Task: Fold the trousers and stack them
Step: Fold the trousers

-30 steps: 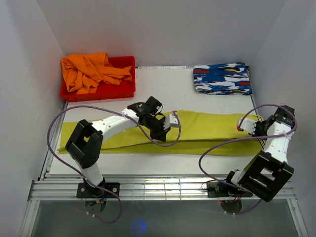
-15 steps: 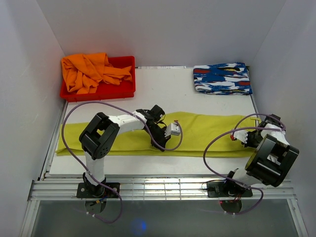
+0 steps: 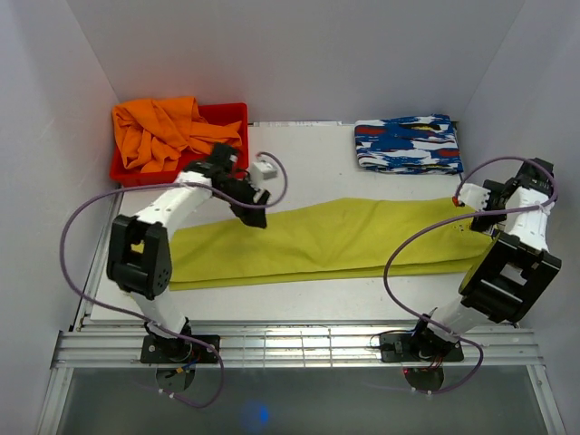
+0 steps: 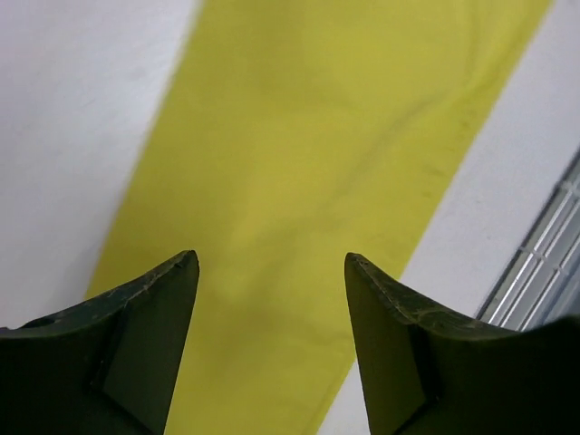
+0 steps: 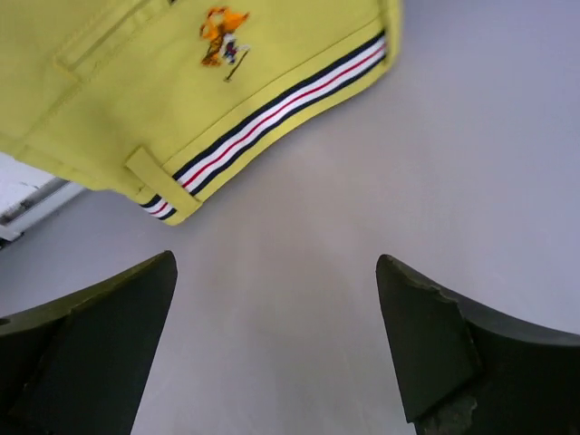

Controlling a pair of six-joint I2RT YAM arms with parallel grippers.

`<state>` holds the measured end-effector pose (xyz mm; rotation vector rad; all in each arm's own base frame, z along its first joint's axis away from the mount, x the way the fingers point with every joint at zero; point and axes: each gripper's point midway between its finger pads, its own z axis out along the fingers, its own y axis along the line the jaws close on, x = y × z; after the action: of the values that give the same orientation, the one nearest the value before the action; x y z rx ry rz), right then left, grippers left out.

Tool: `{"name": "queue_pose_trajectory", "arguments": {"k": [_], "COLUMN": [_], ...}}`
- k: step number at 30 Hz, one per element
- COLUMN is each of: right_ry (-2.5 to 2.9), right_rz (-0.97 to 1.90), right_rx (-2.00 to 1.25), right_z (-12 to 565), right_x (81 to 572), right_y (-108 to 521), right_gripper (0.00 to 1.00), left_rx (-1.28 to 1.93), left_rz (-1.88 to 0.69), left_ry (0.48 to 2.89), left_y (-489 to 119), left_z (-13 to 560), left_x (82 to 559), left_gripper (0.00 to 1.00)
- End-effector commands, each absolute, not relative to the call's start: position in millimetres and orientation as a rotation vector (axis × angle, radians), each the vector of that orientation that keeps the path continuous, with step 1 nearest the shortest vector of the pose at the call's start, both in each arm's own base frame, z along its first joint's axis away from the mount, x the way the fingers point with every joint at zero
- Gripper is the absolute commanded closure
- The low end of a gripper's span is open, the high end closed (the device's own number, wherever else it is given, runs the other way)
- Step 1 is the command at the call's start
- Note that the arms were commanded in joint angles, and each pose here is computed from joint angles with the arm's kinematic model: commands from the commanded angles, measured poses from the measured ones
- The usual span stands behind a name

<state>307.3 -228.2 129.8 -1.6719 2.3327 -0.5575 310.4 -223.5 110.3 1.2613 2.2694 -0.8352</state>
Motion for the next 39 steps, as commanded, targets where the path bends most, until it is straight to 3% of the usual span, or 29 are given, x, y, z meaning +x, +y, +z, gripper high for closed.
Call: {"name": "queue_pose_trajectory", "arguments": {"k": [1, 4, 9, 16, 26, 34, 39], "right_ry": [2.293, 2.221, 2.121, 2.113, 2.135, 2.179, 2.189], "right_rz": [-0.339, -0.202, -0.052, 0.202, 0.301, 0.336, 0.338], "right_rx": [-1.578, -1.594, -1.777, -1.834, -1.958, -2.006, -2.000], "right_z": [167, 169, 135, 105, 64, 50, 49], "right_x": [296, 287, 264, 263, 255, 250, 258], "right_y": [-168, -104, -12, 83, 129, 140, 149], "right_gripper": [0.04, 0.05, 0.33, 0.43, 0.46, 0.50, 0.51], "left_rx": [0.907, 0.775, 0.801, 0.941, 1.139, 1.258, 1.336], "left_rz": [-0.684, -0.511, -0.370, -0.219, -0.071, -0.089, -0.100], "left_ry": [2.335, 2.365, 2.471, 2.591, 2.607, 2.610, 2.590], "left_y": [-141, -66, 36, 135, 162, 160, 159], "left_z": [164, 174, 155, 109, 71, 47, 43], "left_x": [329, 326, 286, 222, 206, 193, 189], "left_gripper": [0.23, 0.19, 0.29, 0.34, 0.34, 0.44, 0.56]}}
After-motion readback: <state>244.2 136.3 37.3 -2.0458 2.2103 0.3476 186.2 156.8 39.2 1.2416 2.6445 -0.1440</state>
